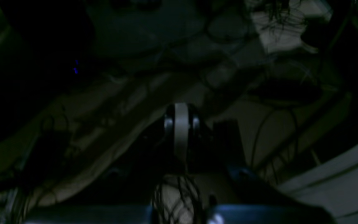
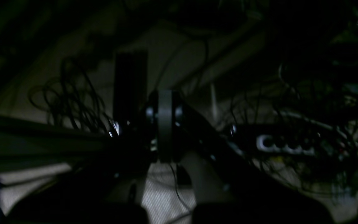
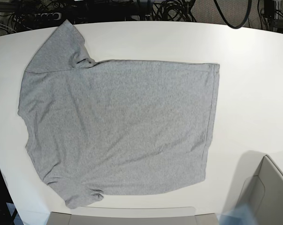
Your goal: Fold the T-shirt properly
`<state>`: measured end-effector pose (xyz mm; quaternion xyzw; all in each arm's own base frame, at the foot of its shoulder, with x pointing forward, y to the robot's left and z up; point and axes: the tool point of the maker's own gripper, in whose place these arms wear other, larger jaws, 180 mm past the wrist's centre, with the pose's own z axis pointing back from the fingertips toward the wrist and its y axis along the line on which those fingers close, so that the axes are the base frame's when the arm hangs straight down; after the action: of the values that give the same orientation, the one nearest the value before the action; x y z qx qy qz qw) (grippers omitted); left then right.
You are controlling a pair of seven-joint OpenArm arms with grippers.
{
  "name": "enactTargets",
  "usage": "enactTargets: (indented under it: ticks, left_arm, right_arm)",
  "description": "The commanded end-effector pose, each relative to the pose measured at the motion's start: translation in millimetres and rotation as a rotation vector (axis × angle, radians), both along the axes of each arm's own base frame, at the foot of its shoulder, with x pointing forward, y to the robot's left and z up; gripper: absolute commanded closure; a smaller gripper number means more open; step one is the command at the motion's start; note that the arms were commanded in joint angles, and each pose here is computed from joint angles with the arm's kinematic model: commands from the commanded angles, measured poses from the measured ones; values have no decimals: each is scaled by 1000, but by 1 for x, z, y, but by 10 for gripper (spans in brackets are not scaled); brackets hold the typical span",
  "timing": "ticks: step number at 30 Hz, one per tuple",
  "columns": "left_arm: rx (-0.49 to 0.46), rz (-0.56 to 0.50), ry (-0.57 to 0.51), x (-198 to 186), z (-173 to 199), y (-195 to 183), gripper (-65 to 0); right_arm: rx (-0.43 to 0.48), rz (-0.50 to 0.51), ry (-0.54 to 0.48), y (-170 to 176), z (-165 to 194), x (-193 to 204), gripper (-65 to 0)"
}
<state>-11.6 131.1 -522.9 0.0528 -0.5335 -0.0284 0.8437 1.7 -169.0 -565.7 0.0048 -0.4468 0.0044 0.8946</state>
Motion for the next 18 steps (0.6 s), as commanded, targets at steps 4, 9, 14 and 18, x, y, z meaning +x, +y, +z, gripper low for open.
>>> enactTargets:
  ticks: [4,9,14,18]
  left_arm:
    - [24,-10,-148,-7,44,3,-4]
    - [36,-16,-233,-8,79,5,-4]
    - [43,-21,-300,-2,102,6,-4]
    - [80,-23,-375,7,128,18,-4]
  right_arm:
    - [44,16,-105,14,36,-13,-3]
    - [87,19,-214,27,80,-14,-3]
    - [107,26,-283,30,113,-13,-3]
    - [111,53,-349,27,138,-3,-3]
